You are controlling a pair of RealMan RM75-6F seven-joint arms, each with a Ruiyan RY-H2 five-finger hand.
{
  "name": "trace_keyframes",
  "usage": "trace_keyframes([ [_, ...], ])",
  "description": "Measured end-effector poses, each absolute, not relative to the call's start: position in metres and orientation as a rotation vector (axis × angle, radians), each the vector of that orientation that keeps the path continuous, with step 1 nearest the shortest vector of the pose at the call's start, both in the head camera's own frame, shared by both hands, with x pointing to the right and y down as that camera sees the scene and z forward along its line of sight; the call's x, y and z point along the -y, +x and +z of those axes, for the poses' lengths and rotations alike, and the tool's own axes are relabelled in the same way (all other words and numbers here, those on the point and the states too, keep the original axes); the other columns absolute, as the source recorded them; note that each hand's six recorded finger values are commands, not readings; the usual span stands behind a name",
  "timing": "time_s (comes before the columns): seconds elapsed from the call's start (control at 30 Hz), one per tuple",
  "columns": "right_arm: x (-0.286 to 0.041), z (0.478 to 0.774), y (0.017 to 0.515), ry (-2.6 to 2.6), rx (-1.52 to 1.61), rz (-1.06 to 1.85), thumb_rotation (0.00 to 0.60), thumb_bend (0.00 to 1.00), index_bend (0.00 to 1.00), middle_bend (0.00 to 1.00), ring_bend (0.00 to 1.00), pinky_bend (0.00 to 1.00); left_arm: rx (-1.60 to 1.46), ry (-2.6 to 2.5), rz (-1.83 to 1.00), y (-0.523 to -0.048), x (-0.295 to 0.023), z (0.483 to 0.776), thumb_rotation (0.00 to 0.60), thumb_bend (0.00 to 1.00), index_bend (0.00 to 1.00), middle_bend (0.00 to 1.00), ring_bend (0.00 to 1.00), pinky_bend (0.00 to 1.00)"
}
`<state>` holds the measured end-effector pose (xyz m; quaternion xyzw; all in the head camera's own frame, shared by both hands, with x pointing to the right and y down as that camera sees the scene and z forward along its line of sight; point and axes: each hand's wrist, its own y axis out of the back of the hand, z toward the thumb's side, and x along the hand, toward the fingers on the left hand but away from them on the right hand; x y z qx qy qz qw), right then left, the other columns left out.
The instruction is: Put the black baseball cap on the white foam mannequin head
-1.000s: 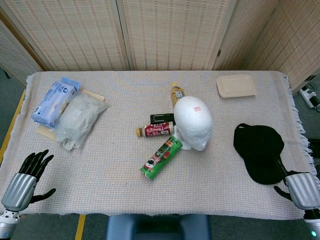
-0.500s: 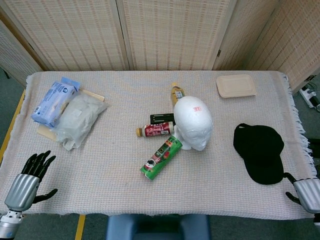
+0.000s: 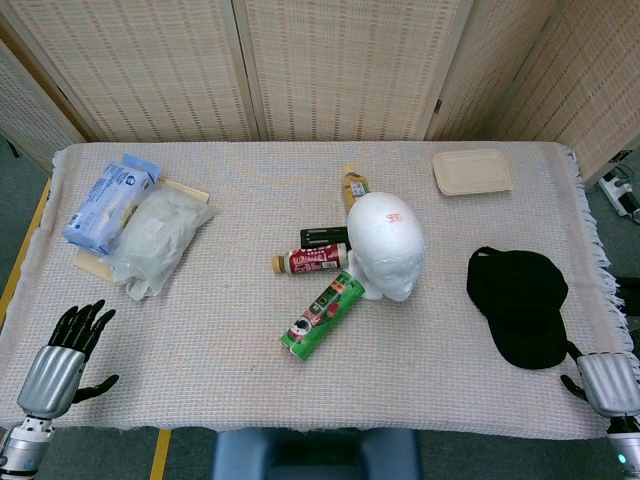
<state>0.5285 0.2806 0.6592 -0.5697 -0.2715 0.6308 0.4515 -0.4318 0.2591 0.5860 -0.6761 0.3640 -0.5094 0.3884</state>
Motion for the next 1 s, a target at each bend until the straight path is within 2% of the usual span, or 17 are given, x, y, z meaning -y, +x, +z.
trace_keyframes([
  [1.0,-0.267,0.686,0.513,-1.437,0.578,1.559,0.600,0.15,0.42,1.00,1.00,1.00,-0.966,-1.608,-1.337,-0.442,-0.250,0.585,0.600,0.17,0.00,0.00,0.00,0.03],
])
